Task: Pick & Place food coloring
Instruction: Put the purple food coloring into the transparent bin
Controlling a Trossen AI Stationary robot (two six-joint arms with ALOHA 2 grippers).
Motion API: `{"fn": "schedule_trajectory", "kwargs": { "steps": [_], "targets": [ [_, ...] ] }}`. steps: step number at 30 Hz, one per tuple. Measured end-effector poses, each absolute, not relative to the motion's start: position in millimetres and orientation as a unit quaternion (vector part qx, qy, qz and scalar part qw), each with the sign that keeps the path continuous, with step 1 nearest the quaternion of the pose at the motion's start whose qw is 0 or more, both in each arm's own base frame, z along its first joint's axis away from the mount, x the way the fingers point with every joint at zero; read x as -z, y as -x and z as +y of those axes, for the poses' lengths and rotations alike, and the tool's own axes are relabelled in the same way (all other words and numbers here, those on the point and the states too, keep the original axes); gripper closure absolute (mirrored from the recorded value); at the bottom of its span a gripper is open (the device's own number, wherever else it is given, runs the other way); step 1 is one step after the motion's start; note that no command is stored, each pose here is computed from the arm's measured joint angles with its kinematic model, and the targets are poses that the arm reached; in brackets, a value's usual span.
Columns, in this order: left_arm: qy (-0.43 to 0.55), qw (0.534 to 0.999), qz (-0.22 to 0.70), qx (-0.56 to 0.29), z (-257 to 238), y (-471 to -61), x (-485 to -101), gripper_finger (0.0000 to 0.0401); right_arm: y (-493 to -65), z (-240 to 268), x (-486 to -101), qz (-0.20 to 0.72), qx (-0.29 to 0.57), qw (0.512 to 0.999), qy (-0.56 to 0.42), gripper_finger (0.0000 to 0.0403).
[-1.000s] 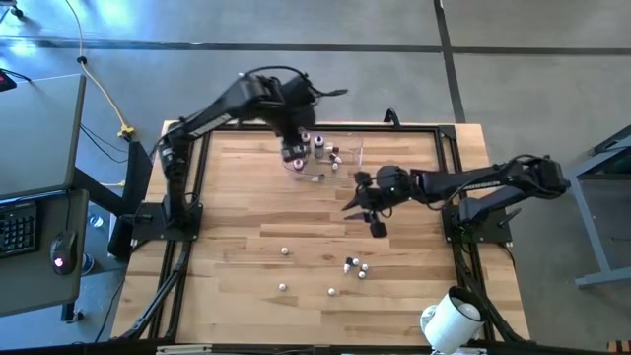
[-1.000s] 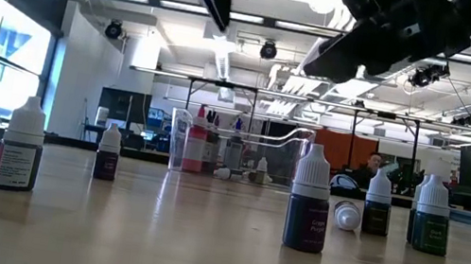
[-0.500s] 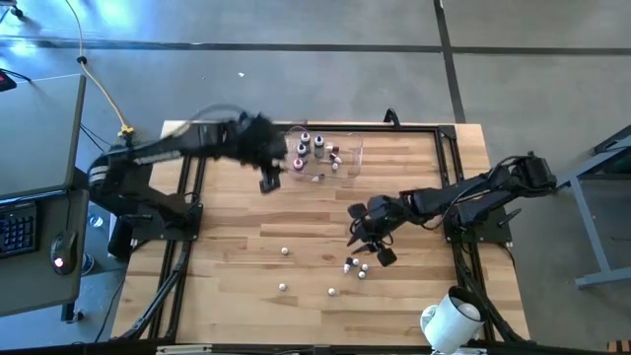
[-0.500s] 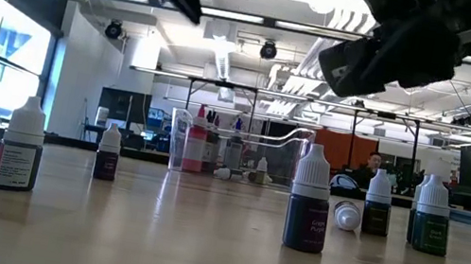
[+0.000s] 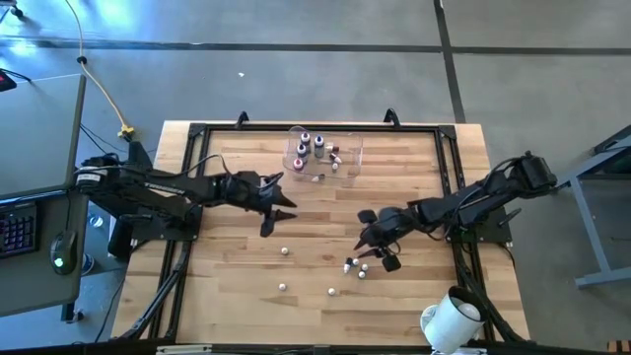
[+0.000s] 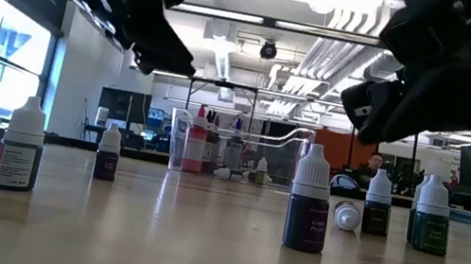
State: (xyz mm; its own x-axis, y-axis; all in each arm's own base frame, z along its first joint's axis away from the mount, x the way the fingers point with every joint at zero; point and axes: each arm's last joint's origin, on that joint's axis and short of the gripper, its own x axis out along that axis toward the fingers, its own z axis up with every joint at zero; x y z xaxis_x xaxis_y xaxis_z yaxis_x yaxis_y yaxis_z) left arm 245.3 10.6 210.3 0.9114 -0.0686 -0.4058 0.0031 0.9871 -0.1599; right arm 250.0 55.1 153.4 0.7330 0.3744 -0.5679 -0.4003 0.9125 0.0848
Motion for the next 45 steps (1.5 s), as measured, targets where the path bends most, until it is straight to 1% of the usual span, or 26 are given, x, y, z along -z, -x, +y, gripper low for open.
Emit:
{"fn": "schedule_trajectory", "kwargs": {
  "steps": [5, 8, 15, 20, 22, 25, 31, 35, 42, 45],
  "targets": [
    [0.082, 0.976, 0.202, 0.014, 11.0, -246.5, -212.2, 0.0249, -244.4, 54.6, -148.5, 0.263, -0.212, 0.941, -0.012, 0.028],
    [0.082, 0.976, 0.201, 0.01, 11.4, -246.7, -212.5, 0.0249, -243.8, 56.3, -142.6, 0.274, -0.212, 0.938, -0.02, 0.0266],
    [0.089, 0.975, 0.203, 0.012, 11.2, -246.5, -212.0, 0.0249, -255.3, 59.7, -113.5, 0.29, -0.215, 0.932, -0.02, 0.0236],
    [0.09, 0.974, 0.205, 0.014, 11.0, -246.3, -211.7, 0.0249, -257.0, 58.7, -94.8, 0.316, -0.237, 0.918, -0.033, 0.0233],
    [0.09, 0.974, 0.205, 0.014, 11.0, -246.3, -211.7, 0.0249, -258.0, 59.1, -88.3, 0.316, -0.245, 0.916, -0.02, 0.0233],
    [0.087, 0.975, 0.205, 0.014, 11.1, -246.3, -211.7, 0.0249, -261.0, 59.9, -81.4, 0.297, -0.26, 0.919, 0.01, 0.0233],
    [0.086, 0.975, 0.206, 0.014, 11.0, -246.3, -211.6, 0.0249, -264.9, 60.4, -72.1, 0.276, -0.27, 0.922, 0.029, 0.0234],
    [0.085, 0.975, 0.206, 0.014, 11.1, -246.3, -211.6, 0.0249, -265.8, 55.1, -71.0, 0.278, -0.264, 0.923, 0.023, 0.0252],
    [0.085, 0.975, 0.207, 0.014, 11.1, -246.4, -211.6, 0.0249, -269.7, 38.3, -73.9, 0.257, -0.273, 0.927, 0.003, 0.0328],
    [0.085, 0.975, 0.207, 0.014, 11.0, -246.4, -211.6, 0.0249, -273.6, 28.8, -80.1, 0.222, -0.272, 0.936, -0.001, 0.034]
  ]
}}
